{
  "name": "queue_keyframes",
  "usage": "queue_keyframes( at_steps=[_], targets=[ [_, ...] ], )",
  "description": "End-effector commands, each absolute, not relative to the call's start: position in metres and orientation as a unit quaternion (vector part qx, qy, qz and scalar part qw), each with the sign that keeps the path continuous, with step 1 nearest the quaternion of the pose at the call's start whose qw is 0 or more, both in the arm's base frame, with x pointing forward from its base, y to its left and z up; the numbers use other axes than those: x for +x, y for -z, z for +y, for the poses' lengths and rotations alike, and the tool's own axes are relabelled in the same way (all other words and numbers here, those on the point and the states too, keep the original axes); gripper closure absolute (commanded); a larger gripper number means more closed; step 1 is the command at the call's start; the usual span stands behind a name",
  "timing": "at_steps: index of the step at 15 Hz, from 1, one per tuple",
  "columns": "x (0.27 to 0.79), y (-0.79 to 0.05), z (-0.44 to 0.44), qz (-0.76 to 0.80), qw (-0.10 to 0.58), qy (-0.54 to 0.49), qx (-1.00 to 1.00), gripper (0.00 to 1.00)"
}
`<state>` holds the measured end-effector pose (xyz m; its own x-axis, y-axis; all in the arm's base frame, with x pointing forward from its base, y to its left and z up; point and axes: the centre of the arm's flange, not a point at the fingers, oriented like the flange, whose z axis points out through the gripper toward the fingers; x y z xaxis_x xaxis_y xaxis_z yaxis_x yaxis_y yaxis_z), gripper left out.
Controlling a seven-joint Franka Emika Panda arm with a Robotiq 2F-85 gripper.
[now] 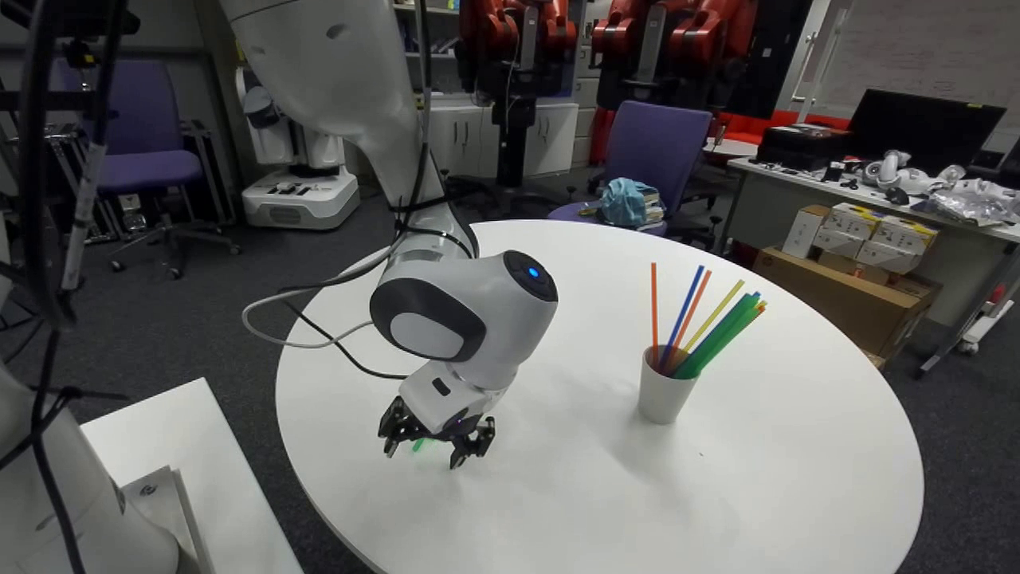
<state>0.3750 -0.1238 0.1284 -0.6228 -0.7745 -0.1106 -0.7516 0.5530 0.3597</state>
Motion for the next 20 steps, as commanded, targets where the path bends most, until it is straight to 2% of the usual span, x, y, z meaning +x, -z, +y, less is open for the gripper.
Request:
queue_keyframes(
  at_steps=[1,7,20],
  targets=[
    [0.350,-0.144,-0.126,-0.869,0.044,0.205,0.448,0.00],
    [0.336,-0.133,-0.102,-0.849,0.090,0.228,0.468,0.00],
    [0.377,-0.125,-0.077,-0.869,0.051,0.219,0.442,0.00]
  ],
)
